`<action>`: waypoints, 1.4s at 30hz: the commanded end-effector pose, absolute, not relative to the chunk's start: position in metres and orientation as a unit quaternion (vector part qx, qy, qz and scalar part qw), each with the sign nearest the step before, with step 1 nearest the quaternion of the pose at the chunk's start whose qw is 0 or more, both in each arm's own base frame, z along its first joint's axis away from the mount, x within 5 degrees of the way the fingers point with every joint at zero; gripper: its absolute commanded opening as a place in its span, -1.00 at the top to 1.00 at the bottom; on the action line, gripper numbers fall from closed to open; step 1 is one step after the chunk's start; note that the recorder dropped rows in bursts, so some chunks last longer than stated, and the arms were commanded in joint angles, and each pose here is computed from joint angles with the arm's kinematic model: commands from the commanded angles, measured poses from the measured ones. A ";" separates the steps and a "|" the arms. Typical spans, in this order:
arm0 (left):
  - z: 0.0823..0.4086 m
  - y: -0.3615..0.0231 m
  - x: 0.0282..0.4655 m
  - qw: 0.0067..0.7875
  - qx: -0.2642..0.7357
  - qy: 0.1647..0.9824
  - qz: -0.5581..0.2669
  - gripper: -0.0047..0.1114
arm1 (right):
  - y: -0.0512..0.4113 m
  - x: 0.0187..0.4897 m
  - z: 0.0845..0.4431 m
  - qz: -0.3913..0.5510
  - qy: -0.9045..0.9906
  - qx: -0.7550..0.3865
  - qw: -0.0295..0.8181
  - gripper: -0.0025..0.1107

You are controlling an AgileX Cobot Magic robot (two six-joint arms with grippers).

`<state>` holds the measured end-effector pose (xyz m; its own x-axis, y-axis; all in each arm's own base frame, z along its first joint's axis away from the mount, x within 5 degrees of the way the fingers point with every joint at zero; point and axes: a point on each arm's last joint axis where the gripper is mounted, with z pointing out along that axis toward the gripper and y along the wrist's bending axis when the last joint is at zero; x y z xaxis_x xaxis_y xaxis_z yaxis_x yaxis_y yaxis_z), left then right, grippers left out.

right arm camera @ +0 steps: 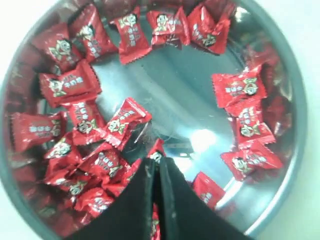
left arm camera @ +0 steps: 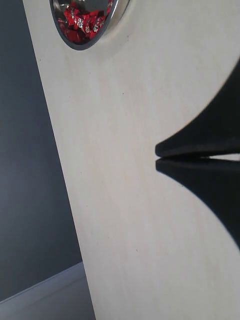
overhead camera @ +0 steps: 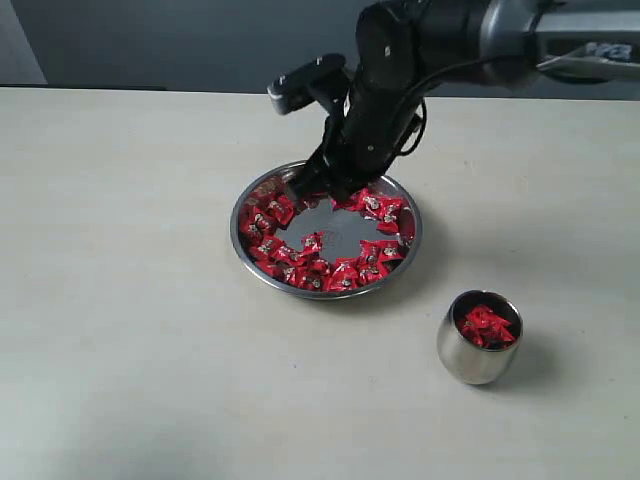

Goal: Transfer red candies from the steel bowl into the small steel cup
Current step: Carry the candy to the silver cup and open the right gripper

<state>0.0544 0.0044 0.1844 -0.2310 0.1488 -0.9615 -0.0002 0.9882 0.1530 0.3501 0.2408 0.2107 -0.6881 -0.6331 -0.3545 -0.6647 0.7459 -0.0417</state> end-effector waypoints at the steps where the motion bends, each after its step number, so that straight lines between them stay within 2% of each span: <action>1: 0.186 0.004 0.054 0.623 0.046 0.779 0.059 0.91 | 0.227 0.332 0.258 0.047 0.915 -0.349 0.198 0.96; 5: 0.186 0.004 0.054 0.623 0.046 0.779 0.059 0.91 | 0.205 0.301 0.279 0.050 0.913 -0.348 0.209 0.96; 10: 0.186 0.004 0.054 0.623 0.046 0.779 0.059 0.91 | 0.173 0.254 0.281 0.054 0.919 -0.330 0.208 0.96; 17: 0.186 0.004 0.054 0.623 0.046 0.779 0.059 0.91 | 0.137 0.203 0.247 0.055 0.931 -0.292 0.210 0.96; 24: 0.186 0.004 0.054 0.623 0.046 0.779 0.059 0.91 | 0.126 0.191 0.222 0.044 0.941 -0.274 0.195 0.96; 30: 0.186 0.004 0.054 0.623 0.046 0.779 0.059 0.91 | 0.121 0.193 0.219 0.018 0.941 -0.263 0.210 0.96; 37: 0.186 0.004 0.054 0.623 0.046 0.779 0.059 0.91 | 0.119 0.195 0.219 0.002 0.938 -0.269 0.218 0.62; 42: 0.186 0.004 0.054 0.623 0.046 0.779 0.059 0.91 | 0.119 0.195 0.219 0.002 0.938 -0.268 0.218 0.57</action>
<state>0.0544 0.0044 0.1844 -0.2310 0.1488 -0.9615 -0.0002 0.9882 0.1530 0.1952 0.1201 0.2191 -0.7672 -0.4988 -0.4032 -0.5026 0.8581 -0.1051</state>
